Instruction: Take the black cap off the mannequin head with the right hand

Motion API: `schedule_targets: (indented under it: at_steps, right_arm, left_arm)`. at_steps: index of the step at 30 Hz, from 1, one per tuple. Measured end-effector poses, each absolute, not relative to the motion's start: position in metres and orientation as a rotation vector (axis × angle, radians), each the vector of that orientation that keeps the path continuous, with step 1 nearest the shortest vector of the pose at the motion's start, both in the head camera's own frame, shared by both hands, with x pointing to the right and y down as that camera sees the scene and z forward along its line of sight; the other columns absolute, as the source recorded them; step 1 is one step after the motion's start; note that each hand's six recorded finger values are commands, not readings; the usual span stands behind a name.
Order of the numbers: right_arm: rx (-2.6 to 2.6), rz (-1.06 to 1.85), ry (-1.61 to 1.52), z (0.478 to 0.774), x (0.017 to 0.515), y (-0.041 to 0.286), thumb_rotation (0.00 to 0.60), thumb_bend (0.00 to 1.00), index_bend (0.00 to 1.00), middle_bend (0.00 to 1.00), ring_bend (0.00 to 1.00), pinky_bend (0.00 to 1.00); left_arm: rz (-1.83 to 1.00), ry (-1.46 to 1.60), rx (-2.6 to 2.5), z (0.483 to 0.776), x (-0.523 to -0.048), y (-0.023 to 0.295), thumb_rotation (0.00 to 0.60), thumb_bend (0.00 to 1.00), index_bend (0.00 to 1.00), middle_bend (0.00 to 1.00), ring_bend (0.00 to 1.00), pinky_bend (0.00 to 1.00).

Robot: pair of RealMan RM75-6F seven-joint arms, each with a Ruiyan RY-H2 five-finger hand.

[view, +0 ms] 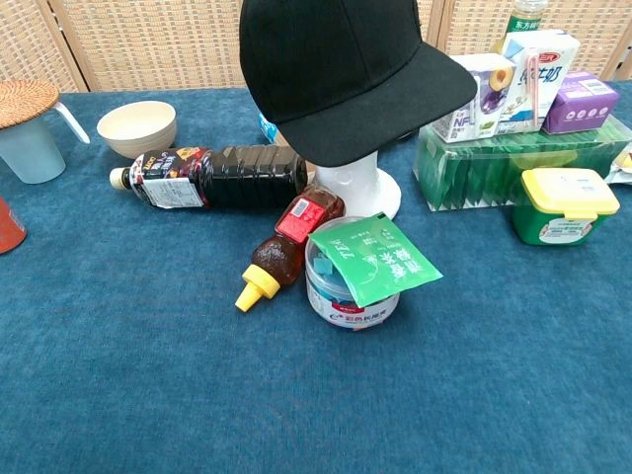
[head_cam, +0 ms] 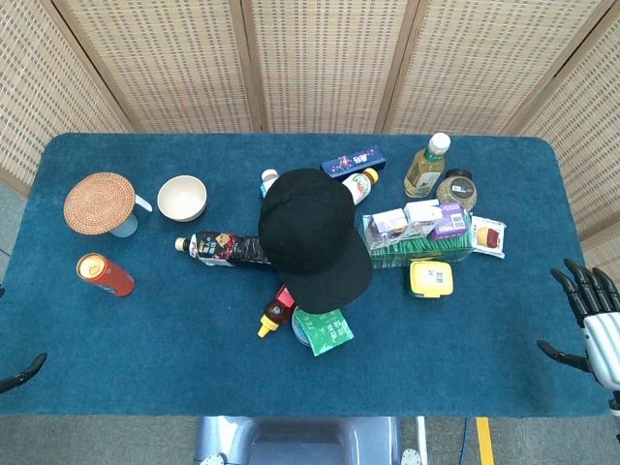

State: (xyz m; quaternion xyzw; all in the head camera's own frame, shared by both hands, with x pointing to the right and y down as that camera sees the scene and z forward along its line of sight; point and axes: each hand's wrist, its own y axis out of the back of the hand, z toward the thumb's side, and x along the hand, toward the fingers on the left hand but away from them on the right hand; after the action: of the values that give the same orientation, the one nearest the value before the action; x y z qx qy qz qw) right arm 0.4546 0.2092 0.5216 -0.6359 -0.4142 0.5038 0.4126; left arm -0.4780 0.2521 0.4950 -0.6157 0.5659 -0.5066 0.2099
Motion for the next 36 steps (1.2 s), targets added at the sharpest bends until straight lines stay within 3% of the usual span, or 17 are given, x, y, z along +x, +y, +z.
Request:
schedule_targets:
  at_steps: [6, 19, 36]
  right_arm:
    - [-1.597, 1.244, -0.990, 0.530, 0.448, 0.209, 0.600, 0.00, 0.06, 0.03, 0.01, 0.00]
    - [-1.552, 1.017, -0.825, 0.534, 0.422, 0.186, 0.600, 0.00, 0.13, 0.13, 0.10, 0.14]
    - [-1.588, 0.724, -0.629, 0.553, 0.316, 0.176, 0.600, 0.00, 0.18, 0.19, 0.16, 0.27]
  left_arm:
    - [-1.404, 1.600, -1.715, 0.493, -0.483, 0.249, 0.600, 0.18, 0.07, 0.00, 0.00, 0.01]
    - [-1.319, 1.475, -1.793, 0.480, -0.465, 0.230, 0.600, 0.19, 0.07, 0.00, 0.00, 0.01]
    - [-1.409, 1.379, -1.743, 0.477, -0.449, 0.203, 0.600, 0.19, 0.07, 0.00, 0.00, 0.01]
